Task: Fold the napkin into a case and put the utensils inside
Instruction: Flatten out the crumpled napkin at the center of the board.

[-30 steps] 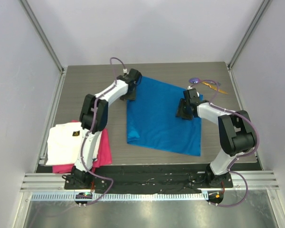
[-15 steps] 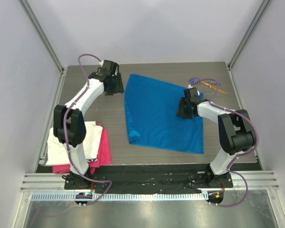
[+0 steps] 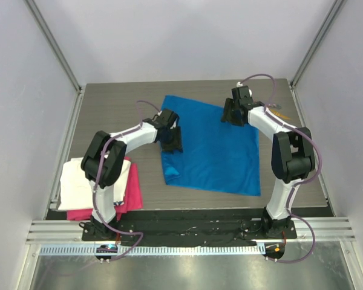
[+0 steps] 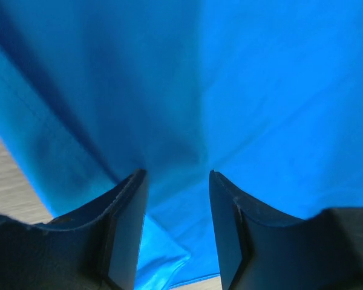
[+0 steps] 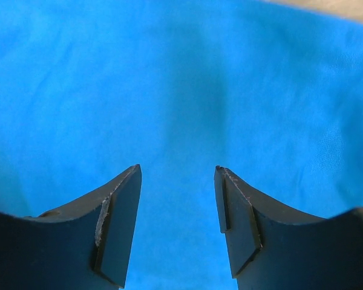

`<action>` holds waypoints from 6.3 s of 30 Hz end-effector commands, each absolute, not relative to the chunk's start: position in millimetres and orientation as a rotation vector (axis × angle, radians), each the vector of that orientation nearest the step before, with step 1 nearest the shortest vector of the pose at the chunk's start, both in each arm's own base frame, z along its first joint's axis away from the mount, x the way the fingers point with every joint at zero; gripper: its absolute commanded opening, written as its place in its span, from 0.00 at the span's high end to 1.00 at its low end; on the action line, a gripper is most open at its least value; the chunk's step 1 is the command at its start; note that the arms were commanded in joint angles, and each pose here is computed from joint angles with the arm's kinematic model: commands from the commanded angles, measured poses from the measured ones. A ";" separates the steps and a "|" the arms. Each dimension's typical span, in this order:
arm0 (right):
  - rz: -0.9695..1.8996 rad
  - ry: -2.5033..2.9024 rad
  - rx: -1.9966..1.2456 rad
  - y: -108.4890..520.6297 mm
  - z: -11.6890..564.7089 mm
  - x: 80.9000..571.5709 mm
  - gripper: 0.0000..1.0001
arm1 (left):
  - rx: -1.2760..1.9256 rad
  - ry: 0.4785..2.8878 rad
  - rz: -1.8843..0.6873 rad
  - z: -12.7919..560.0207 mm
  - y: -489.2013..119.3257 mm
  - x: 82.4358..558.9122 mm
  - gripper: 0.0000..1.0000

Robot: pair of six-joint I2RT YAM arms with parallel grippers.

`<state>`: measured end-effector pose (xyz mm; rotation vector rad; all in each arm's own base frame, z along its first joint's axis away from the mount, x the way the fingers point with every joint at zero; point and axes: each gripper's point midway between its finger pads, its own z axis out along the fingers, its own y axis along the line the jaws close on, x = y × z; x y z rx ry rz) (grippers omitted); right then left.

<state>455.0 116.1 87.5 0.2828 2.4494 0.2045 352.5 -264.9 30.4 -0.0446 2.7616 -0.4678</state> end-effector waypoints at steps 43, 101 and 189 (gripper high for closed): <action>0.609 2.254 0.477 8.5 104.6 540.5 0.47 | -0.185 2.693 -0.720 27.6 -294.9 322.2 0.48; 1.039 2.073 0.691 54.9 86.2 566.4 0.16 | -0.214 2.769 -0.531 4.0 -234.5 268.1 0.50; 0.285 2.236 0.280 31.4 90.6 603.1 0.28 | -0.400 2.496 -0.606 117.7 -187.5 370.4 0.48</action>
